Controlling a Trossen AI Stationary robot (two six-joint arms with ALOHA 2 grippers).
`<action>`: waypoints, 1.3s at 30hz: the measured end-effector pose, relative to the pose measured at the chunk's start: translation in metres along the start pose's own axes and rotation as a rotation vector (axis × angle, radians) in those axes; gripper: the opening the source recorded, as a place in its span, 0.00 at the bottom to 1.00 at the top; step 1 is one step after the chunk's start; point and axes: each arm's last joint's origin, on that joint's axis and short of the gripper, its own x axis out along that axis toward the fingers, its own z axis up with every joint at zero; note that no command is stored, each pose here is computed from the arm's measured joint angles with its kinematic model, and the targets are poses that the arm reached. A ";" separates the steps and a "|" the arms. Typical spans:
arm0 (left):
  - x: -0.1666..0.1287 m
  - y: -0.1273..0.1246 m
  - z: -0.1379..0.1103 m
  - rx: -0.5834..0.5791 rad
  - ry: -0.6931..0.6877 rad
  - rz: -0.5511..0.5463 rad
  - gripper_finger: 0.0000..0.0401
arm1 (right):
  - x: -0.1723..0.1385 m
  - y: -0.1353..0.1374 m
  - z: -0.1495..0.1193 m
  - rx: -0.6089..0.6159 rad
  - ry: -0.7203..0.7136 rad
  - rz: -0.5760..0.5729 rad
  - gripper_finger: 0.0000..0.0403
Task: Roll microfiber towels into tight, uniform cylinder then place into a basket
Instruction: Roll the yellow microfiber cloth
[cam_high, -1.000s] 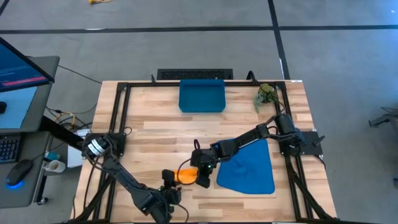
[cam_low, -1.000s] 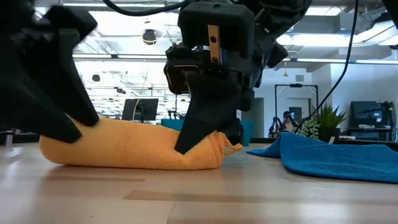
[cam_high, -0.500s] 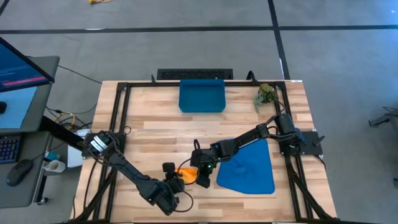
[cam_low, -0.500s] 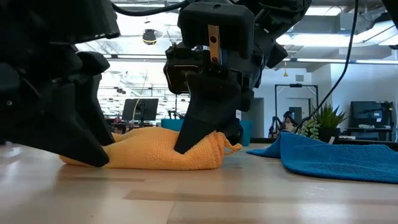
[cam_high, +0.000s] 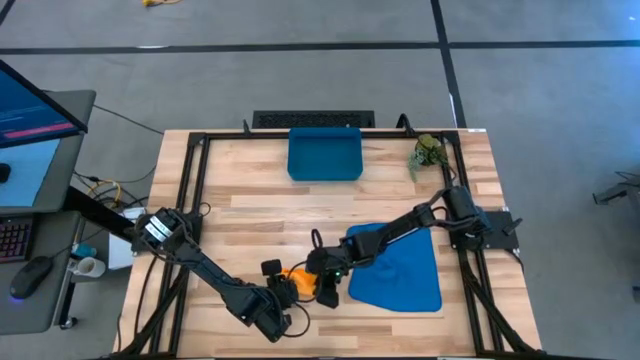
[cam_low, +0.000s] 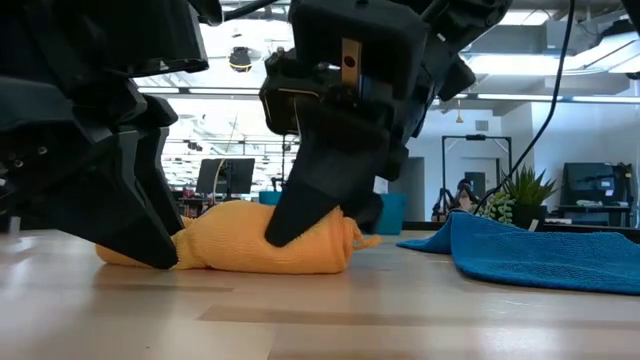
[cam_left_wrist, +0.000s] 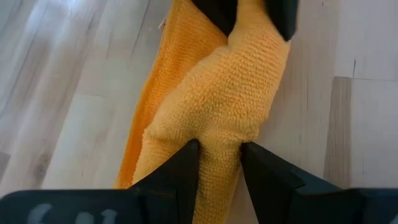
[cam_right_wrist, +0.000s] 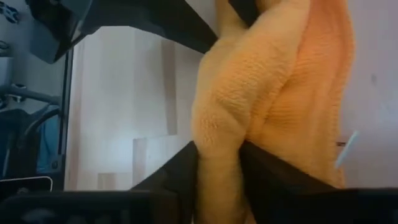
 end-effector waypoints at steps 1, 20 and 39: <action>0.000 0.000 0.000 -0.001 0.001 0.000 0.28 | 0.000 0.001 0.000 -0.003 0.000 0.001 0.38; 0.000 0.000 -0.001 -0.016 0.011 0.000 0.28 | -0.048 0.023 0.006 -0.086 0.034 0.025 0.45; 0.000 0.000 -0.002 -0.039 0.011 -0.001 0.28 | -0.047 0.089 -0.008 -0.477 -0.178 0.006 0.43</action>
